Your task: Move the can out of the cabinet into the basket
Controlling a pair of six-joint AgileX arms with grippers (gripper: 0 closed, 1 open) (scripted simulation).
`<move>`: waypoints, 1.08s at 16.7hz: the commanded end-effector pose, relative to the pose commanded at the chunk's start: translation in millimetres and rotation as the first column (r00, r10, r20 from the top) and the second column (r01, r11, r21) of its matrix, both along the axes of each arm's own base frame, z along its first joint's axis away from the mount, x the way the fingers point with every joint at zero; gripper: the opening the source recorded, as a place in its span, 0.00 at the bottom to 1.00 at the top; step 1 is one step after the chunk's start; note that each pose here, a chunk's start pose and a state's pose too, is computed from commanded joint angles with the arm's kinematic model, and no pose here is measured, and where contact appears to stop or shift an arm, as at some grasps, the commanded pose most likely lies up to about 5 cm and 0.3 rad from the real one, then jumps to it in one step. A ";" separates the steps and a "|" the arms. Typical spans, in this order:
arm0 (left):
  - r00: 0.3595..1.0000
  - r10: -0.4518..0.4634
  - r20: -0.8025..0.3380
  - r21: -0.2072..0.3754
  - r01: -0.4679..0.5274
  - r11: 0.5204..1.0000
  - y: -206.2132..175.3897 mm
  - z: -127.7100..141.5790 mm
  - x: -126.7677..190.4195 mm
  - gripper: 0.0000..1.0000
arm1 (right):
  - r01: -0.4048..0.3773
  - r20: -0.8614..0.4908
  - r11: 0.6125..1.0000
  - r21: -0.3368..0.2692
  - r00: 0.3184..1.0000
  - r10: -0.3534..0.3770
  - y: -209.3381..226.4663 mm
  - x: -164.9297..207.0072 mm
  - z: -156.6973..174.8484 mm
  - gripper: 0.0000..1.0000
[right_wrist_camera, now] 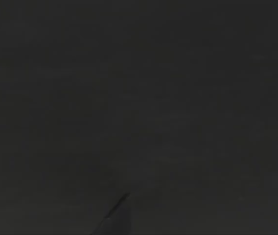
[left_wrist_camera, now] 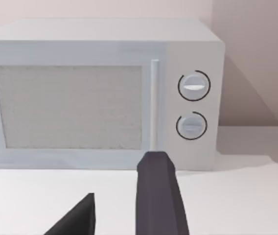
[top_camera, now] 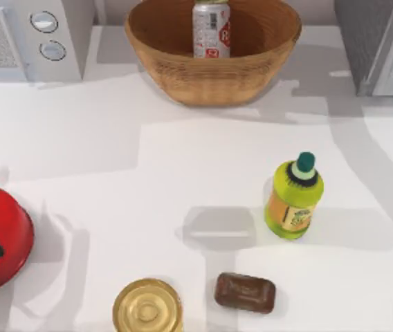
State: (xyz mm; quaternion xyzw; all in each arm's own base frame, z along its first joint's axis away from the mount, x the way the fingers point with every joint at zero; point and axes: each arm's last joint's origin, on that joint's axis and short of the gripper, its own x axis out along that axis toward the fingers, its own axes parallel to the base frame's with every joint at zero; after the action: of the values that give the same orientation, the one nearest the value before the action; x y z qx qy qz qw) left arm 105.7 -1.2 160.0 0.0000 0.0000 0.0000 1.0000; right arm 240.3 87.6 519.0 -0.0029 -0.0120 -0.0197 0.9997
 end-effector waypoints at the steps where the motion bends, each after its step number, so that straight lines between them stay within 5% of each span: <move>1: 1.000 0.000 0.000 0.000 0.000 1.000 0.0 0.0 0.0 1.00 | 0.000 -0.001 1.000 -0.001 1.000 0.000 0.1 9.1 -0.3 1.00; 7: 1.000 0.000 0.000 0.000 0.000 1.000 0.0 0.0 0.0 1.00 | 0.002 -0.001 1.000 0.000 1.000 -0.002 -1.6 30.1 -1.1 1.00; 13: 1.000 0.000 0.000 0.000 0.000 1.000 0.0 0.0 0.0 1.00 | 0.001 0.020 1.000 0.005 1.000 -0.001 -13.7 4.8 -6.4 1.00; 18: 1.000 0.000 0.000 0.000 0.000 1.000 0.0 0.0 0.0 1.00 | -0.003 0.001 1.000 -0.001 1.000 0.003 -40.6 -37.8 -53.4 1.00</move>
State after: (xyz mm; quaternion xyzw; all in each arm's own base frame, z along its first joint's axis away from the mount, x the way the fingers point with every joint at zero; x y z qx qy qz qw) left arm 105.7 -1.2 160.0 0.0000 0.0000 0.0000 1.0000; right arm 202.6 47.0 465.6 -0.0031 -0.0123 -0.0184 0.9997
